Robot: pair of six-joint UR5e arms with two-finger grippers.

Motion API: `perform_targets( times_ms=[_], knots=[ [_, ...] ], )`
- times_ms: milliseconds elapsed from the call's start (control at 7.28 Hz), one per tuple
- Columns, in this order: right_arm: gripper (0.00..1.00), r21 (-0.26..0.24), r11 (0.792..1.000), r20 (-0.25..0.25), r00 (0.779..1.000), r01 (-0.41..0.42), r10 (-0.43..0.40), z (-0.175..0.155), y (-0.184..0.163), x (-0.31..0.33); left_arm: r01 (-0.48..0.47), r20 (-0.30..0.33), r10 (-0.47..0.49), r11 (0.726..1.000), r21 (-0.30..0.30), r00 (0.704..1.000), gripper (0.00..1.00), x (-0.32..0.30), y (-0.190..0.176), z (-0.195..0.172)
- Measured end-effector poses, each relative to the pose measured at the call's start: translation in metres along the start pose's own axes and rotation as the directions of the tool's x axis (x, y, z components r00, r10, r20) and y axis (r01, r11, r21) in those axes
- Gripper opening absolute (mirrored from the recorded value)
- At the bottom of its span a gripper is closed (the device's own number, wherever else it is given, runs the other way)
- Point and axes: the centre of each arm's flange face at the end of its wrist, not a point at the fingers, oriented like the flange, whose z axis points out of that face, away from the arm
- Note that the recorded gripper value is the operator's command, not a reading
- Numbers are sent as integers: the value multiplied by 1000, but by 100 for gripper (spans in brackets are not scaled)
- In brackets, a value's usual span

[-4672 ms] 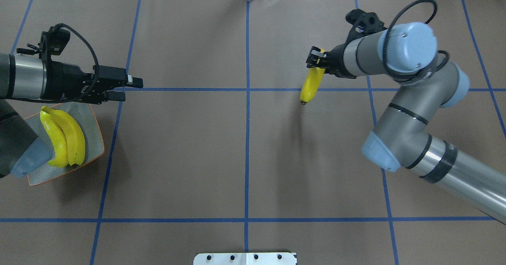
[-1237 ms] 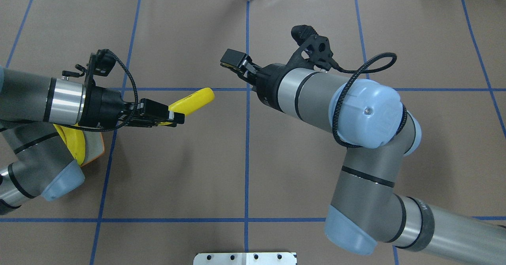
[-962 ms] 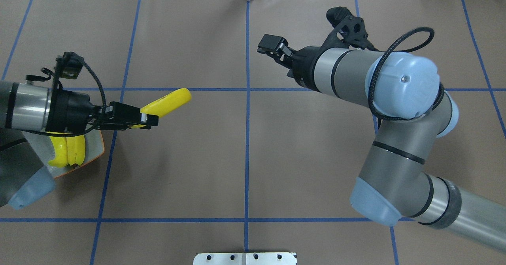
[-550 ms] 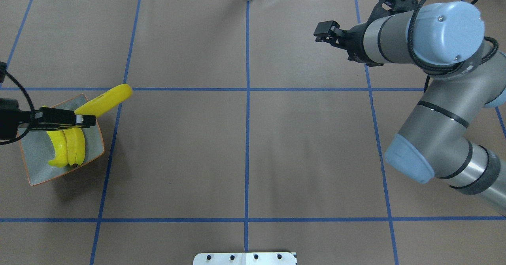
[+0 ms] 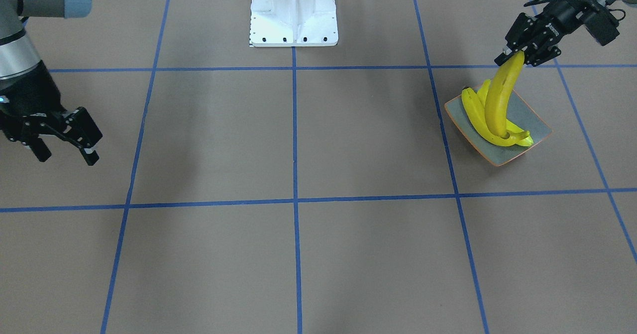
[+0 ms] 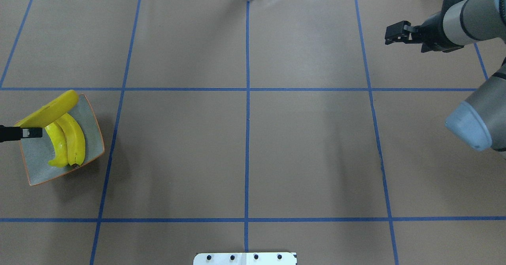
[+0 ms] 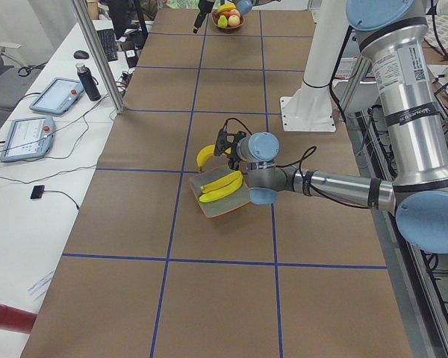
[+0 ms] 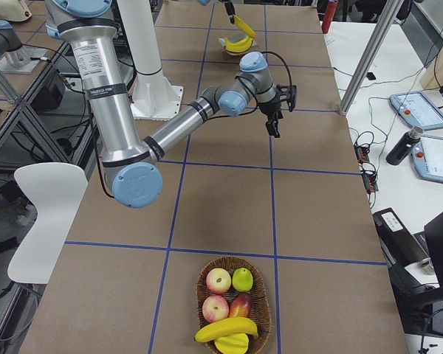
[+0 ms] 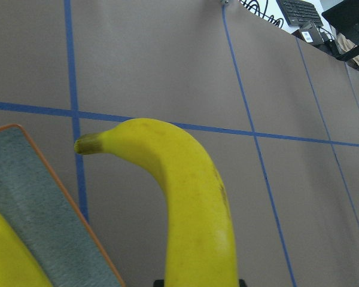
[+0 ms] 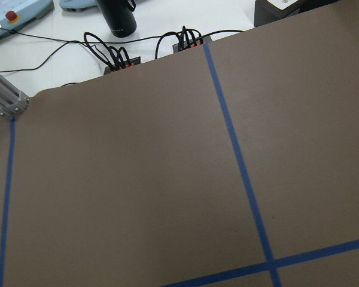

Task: Transfer all bananas from basket to plate

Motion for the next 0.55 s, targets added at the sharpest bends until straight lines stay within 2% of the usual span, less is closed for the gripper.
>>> perform_targets(
  times_ms=[137,412,550],
  knots=[
    [100,-32,997,-20,997,71,-71,-1,-11,42,-32,30,32,999,3,999,0,-11,5,-3],
    [100,-86,981,-18,985,172,-174,-8,-29,111,-50,74,50,999,-1,996,0,-29,11,5],
    [100,-101,976,-15,980,195,-198,-10,-34,135,-50,81,51,999,-13,995,15,-34,13,12]
  ],
)
